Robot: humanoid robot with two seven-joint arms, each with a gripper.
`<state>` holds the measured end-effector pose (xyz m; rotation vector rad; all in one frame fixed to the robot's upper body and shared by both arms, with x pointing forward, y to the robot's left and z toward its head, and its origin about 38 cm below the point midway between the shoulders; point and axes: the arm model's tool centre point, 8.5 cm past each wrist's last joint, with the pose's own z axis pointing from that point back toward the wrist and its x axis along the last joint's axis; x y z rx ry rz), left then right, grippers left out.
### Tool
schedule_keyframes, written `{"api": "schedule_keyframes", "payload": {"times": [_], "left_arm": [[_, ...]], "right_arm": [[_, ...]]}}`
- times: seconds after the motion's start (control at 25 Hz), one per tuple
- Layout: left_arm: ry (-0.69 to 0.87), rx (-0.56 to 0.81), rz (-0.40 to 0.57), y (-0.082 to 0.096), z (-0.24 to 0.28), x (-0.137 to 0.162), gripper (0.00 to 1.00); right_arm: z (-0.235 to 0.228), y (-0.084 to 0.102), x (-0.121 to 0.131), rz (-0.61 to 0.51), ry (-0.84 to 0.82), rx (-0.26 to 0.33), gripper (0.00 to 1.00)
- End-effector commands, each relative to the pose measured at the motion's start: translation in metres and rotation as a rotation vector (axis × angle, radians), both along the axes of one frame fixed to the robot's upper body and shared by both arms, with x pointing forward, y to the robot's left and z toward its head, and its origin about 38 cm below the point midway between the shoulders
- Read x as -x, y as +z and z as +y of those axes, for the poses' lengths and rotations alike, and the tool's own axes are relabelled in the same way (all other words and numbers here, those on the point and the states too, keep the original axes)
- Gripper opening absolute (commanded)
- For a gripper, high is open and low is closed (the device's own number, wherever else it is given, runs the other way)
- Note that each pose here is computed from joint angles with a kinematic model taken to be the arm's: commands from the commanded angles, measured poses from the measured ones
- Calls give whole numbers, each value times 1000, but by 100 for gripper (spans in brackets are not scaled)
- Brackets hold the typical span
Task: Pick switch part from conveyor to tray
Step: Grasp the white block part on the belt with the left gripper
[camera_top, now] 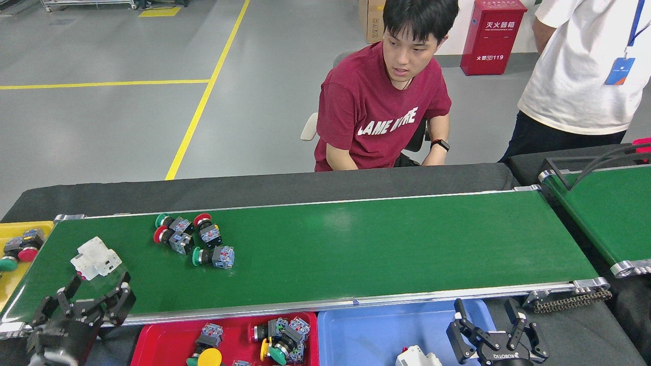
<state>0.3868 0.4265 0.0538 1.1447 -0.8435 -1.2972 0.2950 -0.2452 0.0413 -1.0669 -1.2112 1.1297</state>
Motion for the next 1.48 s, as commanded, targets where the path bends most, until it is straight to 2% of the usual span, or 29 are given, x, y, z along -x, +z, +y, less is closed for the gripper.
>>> {"api": "schedule_keyframes", "payload": {"times": [0.0,0.44,0.68,0.84,0.88,0.96,1.0,1.04,1.08,1.16,1.28,1.44], "left_arm": [[34,-15,10,3,10,-8,100],[170,-11,62,0,52,-25,99],[238,-73,114,1,64,-57,99],[321,-152,70,10,60,-85,97],[335,-164,76,10,59,-90,92],[347,-170,82,13,59,-97,77],[348,-165,87,11,58,-98,57],[349,-155,85,11,58,-98,41],[351,-139,92,8,59,-97,30],[343,-140,98,3,58,-95,14],[349,-148,131,-8,59,-89,6],[352,-159,123,-3,67,-88,4]], "right_arm": [[1,7,-2,-28,6,3,99],[6,8,-3,-30,20,0,99],[6,8,-3,-31,20,1,99],[5,9,-4,-34,21,4,99],[5,9,-4,-34,23,5,99],[6,9,-5,-36,25,5,99],[6,9,-5,-36,25,5,99],[6,9,-5,-36,25,5,99],[6,10,-5,-37,25,5,99],[6,11,-6,-40,25,5,99],[17,10,-7,-39,56,-2,99],[20,9,-6,-36,62,-4,99]]}}
